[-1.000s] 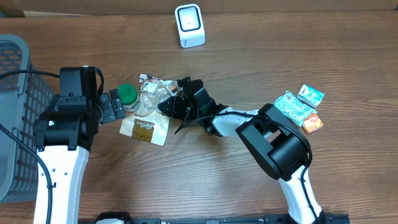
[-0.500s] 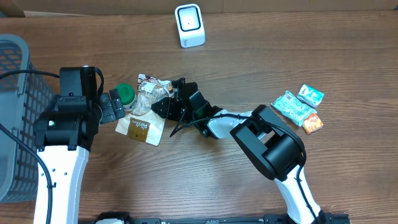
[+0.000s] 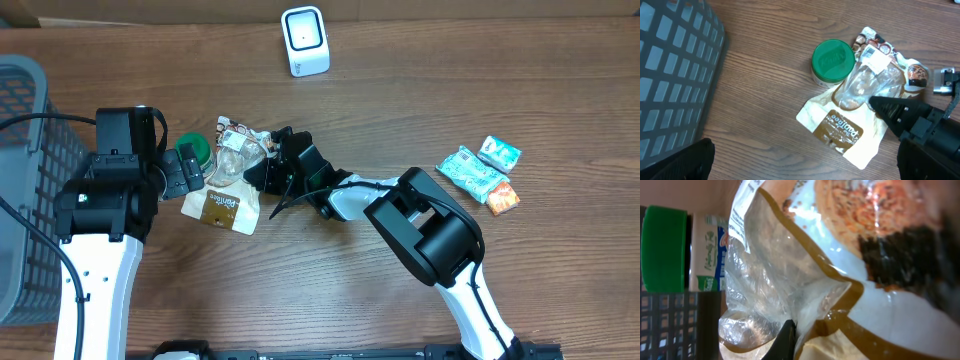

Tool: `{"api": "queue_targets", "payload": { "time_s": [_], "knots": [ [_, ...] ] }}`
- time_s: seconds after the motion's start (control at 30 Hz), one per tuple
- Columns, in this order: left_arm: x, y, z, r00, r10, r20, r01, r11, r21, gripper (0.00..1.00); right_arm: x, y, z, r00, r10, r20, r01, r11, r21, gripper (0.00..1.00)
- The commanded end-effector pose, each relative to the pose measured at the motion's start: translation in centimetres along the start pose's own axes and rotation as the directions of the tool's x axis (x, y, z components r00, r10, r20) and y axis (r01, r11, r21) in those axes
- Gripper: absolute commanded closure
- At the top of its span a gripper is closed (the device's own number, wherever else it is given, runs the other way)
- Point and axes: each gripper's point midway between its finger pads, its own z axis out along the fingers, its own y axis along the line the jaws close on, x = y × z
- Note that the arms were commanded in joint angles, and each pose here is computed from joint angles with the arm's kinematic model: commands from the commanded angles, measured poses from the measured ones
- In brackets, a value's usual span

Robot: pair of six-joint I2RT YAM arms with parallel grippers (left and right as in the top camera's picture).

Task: Scan the item barcode
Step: 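Grasp the snack bag's edge with the right gripper, then lift the snack bag and hold it up to the white scanner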

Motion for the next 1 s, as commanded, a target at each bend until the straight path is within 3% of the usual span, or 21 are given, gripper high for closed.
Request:
{"api": "queue_targets", "payload": {
  "time_s": [0.0,0.13,0.33,0.6,0.8,0.97],
  "knots": [
    [0.0,-0.1,0.0,1.0,0.016,-0.003,-0.016,1.0,0.011,0.0,0.1,-0.2,-0.6,0.996,0.02,-0.084,-0.025,0.998,-0.056,0.96],
    [0.0,-0.1,0.0,1.0,0.016,-0.003,-0.016,1.0,0.011,0.0,-2.8,1.0,-4.2,0.993,0.016,-0.116,-0.031,0.992,-0.124,0.96],
    [0.0,-0.1,0.0,1.0,0.016,-0.003,-0.016,1.0,0.011,0.0,-6.4,4.8,-13.0,0.974,-0.184,-0.134,0.141,0.95,-0.277,0.96],
    [0.0,-0.1,0.0,1.0,0.016,-0.003,-0.016,1.0,0.011,0.0,-7.5,7.9,-24.2,0.911,-0.409,-0.052,0.389,0.895,-0.219,0.96],
    [0.0,-0.1,0.0,1.0,0.016,-0.003,-0.016,1.0,0.011,0.0,-5.8,12.3,-30.8,0.831,-0.556,0.031,0.532,0.777,-0.337,0.96],
    [0.0,-0.1,0.0,1.0,0.016,-0.003,-0.016,1.0,0.011,0.0,-4.5,16.1,-35.5,0.777,-0.614,0.137,0.578,0.611,-0.54,0.96]
  ]
}}
